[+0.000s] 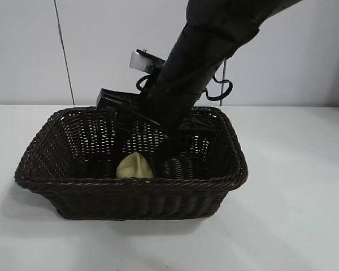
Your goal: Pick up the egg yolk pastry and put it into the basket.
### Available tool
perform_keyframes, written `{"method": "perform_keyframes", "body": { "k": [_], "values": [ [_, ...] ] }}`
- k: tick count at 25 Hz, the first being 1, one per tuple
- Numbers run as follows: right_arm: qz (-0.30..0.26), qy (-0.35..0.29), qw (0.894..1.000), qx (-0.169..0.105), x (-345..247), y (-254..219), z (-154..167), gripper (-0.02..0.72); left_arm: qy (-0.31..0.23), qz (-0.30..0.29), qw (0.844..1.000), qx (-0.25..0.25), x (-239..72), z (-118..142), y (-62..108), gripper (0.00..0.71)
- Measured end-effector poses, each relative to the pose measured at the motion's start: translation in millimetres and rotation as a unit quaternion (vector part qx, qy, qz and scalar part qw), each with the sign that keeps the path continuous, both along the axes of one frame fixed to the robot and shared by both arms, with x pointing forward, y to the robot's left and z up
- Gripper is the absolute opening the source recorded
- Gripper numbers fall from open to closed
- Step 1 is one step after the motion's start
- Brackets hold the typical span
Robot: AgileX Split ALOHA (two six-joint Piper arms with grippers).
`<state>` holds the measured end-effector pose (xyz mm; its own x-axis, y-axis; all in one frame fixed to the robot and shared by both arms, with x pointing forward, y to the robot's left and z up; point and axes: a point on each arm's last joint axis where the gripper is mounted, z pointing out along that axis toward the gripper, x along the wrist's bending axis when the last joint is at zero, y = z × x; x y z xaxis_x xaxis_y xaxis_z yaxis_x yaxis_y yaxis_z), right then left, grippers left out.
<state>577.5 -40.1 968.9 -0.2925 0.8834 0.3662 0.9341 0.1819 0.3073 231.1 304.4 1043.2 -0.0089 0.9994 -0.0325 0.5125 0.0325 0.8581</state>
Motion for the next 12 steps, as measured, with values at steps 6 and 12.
{"method": "perform_keyframes", "body": {
  "k": [6,12],
  "values": [
    [0.043,-0.008,0.997,-0.071,7,-4,51,0.519,0.0,0.0,1.0,0.0,0,0,0.0,0.605],
    [0.039,-0.024,0.985,-0.166,15,-23,78,0.519,0.0,0.0,1.0,0.0,0,0,0.0,0.605]
  ]
}}
